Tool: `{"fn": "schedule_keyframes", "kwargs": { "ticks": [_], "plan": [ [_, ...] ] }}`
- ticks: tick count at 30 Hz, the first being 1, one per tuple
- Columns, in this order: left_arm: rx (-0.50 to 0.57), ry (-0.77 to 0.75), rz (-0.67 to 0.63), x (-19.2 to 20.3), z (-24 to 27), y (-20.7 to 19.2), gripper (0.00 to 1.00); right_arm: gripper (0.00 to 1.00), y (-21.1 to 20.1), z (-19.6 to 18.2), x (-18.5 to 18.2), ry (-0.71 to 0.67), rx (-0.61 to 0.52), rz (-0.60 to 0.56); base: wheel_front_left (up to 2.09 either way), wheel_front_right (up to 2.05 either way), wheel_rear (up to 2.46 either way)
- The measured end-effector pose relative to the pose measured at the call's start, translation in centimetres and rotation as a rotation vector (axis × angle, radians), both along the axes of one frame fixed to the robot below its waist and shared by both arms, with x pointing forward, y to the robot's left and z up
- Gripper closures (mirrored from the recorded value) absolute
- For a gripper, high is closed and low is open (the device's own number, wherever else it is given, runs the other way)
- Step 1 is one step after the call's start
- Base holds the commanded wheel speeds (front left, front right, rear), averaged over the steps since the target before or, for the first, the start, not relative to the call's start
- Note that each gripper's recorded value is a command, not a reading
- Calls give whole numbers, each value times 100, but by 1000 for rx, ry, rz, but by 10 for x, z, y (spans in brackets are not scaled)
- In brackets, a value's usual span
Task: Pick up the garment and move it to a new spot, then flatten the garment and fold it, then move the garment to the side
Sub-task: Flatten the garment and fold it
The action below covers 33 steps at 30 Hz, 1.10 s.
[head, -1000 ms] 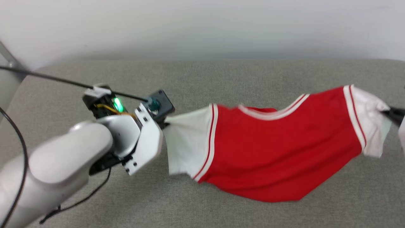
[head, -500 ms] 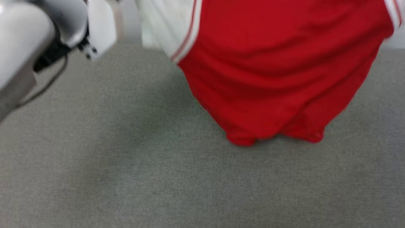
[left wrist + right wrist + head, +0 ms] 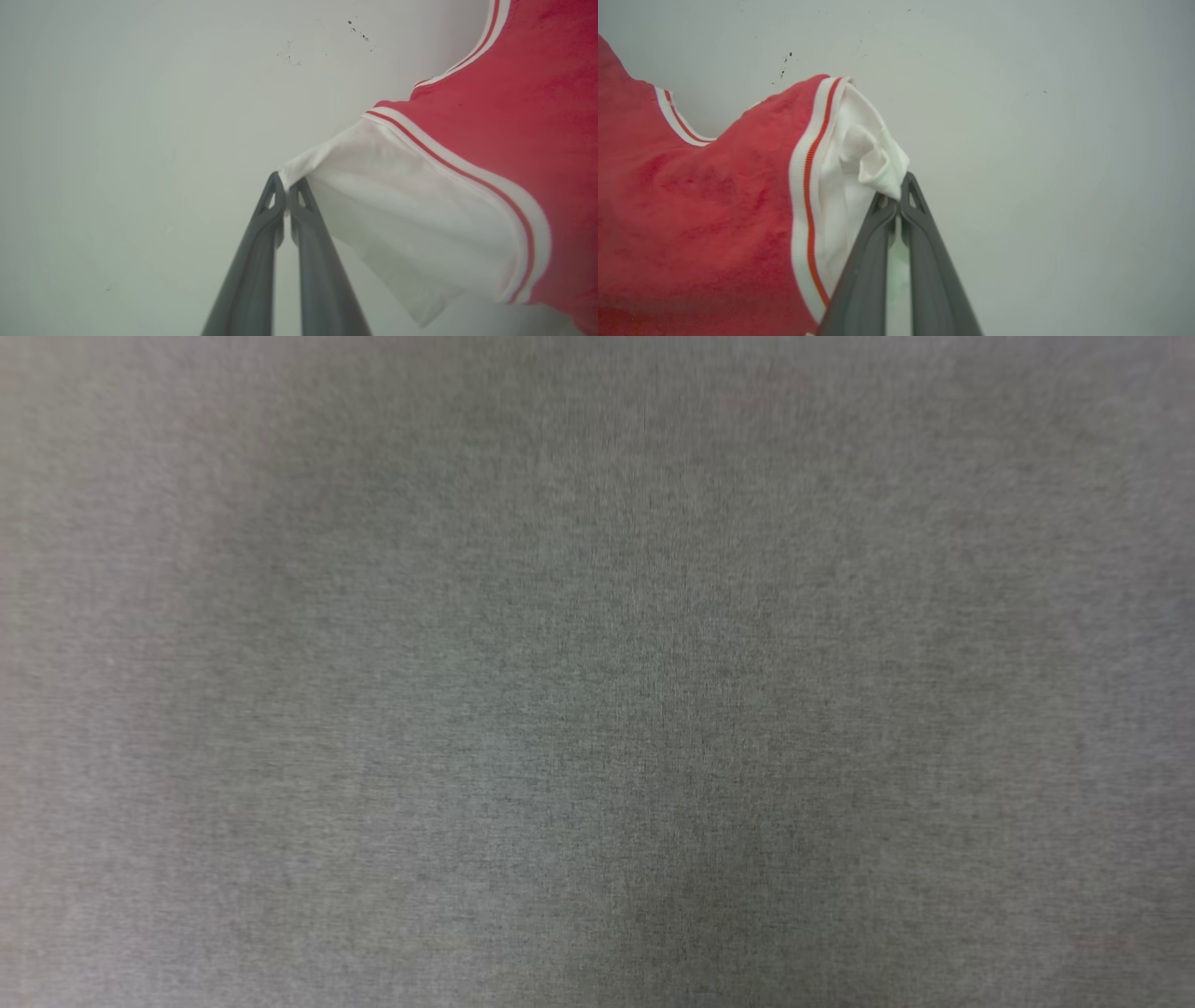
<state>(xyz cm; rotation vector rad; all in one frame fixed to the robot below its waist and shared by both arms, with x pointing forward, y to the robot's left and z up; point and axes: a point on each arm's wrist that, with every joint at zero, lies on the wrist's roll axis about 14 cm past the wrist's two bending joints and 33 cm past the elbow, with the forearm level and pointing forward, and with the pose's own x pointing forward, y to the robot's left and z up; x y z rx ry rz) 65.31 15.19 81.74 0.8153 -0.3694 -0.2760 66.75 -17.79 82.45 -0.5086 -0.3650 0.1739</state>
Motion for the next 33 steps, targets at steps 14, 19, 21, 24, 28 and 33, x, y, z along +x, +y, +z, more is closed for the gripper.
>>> {"fn": "schedule_keyframes", "kwargs": {
  "ticks": [14,19,21,24,28,33],
  "plan": [
    [-76,117,22,53,-85,19,100,100,36,-94,56,103,-36,74,0,0,0],
    [-126,203,18,53,-131,26,100,100,45,-163,58,235,-51,108,0,0,0],
    [-167,243,8,49,-154,27,100,100,49,-184,54,276,-39,130,0,0,0],
    [-217,329,-3,38,-199,27,100,100,60,-218,42,340,-8,176,0,0,0],
    [-296,464,-9,10,-260,22,100,100,74,-270,15,448,-8,233,0,0,0],
    [-407,572,-18,-31,-305,16,100,100,80,-310,-23,537,41,290,0,0,0]
  ]
}}
